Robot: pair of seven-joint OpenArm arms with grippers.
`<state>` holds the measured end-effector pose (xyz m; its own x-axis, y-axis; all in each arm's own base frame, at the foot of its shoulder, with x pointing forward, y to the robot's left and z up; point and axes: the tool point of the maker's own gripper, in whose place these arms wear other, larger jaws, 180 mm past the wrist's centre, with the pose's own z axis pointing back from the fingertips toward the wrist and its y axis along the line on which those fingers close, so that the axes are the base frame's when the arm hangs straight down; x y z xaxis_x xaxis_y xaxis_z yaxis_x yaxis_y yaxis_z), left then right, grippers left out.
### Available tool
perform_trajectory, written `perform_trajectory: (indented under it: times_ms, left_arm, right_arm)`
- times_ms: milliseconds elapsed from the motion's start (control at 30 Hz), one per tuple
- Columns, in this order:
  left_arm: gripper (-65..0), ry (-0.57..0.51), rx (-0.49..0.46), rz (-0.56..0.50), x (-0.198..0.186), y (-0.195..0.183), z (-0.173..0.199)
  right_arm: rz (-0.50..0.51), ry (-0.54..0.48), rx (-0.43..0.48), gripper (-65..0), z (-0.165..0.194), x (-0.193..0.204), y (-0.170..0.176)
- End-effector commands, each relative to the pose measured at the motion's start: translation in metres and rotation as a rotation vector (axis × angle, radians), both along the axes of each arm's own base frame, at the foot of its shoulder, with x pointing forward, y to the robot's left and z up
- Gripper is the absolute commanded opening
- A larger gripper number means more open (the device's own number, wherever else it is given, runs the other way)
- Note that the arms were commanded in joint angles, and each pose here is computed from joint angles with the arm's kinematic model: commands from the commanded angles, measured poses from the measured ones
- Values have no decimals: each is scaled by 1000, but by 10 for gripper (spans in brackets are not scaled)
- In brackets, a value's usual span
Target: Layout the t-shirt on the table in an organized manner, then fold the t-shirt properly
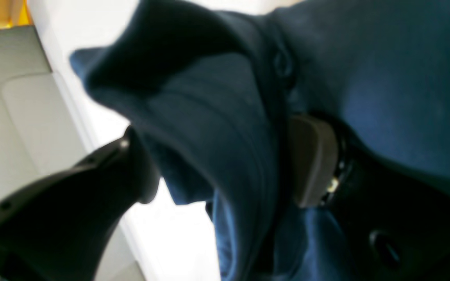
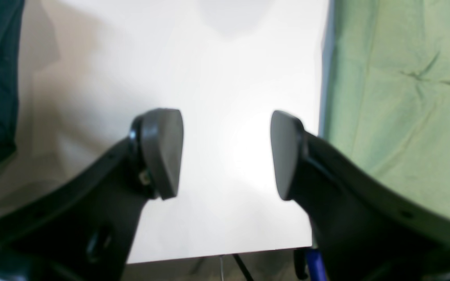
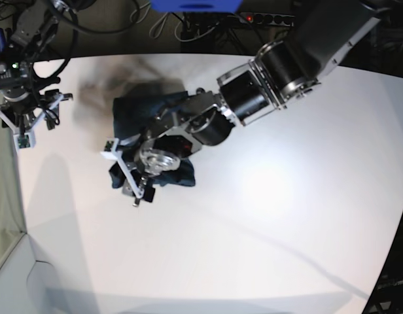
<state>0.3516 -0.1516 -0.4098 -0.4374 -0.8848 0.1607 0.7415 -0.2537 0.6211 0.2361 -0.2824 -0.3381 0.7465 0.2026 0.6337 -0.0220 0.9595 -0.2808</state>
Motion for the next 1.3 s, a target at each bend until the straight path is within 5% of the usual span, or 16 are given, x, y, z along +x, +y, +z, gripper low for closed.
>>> perform_trajectory:
  times_ms: [0,300,700,867,1067,1167,1267]
  left_arm:
    - [-165,0,53,-17,-2,5,-1]
    - [-161,-89,-94,-17,11,-14,55]
    - [-163,-96,-141,26,22,-12,69]
    - [-163,-146,-252,57,35,-16,110]
    - [-164,-241,-462,232,75,24,184]
    - [-166,-240,-547,370,87,65,193]
    - [-223,-253,-627,510,96,110,201]
  right_arm:
    - [8,-28,-11,-285,7,3,-1]
    - [4,-34,-4,-285,7,3,1]
    - [3,-33,-3,-285,7,2,1]
    - [4,-34,0,-285,7,3,2]
    - [9,-51,7,-285,9,8,6]
    - [9,-76,7,-290,17,15,8]
    - [33,-96,17,-375,21,23,19]
